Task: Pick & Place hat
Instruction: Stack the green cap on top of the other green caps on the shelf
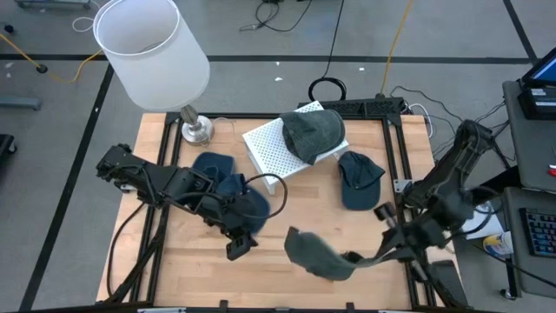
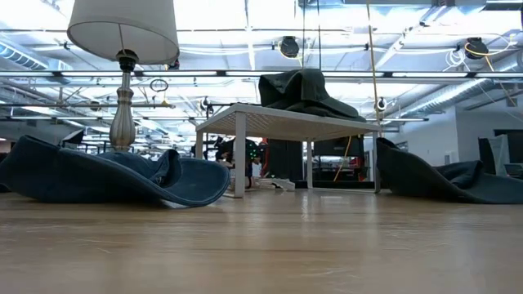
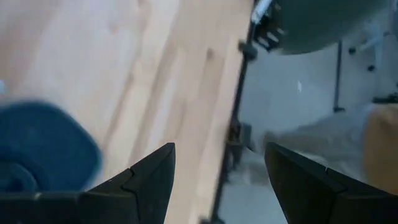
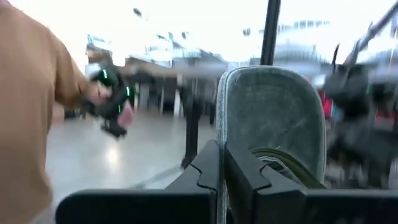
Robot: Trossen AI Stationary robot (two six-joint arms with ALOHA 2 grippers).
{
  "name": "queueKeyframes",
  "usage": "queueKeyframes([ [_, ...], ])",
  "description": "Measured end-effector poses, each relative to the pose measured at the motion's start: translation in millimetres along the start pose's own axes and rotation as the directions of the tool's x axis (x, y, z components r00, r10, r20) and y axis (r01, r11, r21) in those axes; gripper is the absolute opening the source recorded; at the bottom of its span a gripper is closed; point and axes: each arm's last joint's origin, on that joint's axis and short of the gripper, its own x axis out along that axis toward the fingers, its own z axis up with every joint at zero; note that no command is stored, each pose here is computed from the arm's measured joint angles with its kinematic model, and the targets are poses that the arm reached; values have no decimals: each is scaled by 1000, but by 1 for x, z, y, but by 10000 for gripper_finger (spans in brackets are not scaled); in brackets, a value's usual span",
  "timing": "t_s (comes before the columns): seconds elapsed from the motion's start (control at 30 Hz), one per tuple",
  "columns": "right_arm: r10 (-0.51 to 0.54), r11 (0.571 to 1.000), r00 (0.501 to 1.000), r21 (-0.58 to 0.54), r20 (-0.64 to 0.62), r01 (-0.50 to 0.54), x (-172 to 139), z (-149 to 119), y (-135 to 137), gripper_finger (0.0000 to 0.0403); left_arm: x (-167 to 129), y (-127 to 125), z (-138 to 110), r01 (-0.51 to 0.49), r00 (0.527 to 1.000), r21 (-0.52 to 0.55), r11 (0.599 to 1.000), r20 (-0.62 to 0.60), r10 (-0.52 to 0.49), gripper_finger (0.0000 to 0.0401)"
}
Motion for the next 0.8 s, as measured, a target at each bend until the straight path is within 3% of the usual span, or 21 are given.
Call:
queueKeyframes([
  [0.2,-14,994,983,-103,184,34,-8,24,-8,4,-20,-5,-3,-87,983,103,991,172,68,253],
  [0.47,-25,936,904,-309,427,172,-16,47,-18,4,-65,-13,-13,-204,899,174,963,424,113,253],
  [0.6,-56,895,844,-348,533,279,-19,55,-27,4,-88,-18,-19,-237,831,165,957,546,112,253],
  [0.8,-119,828,790,-379,602,413,-15,58,-42,4,-120,-23,-15,-189,695,77,979,715,78,253],
])
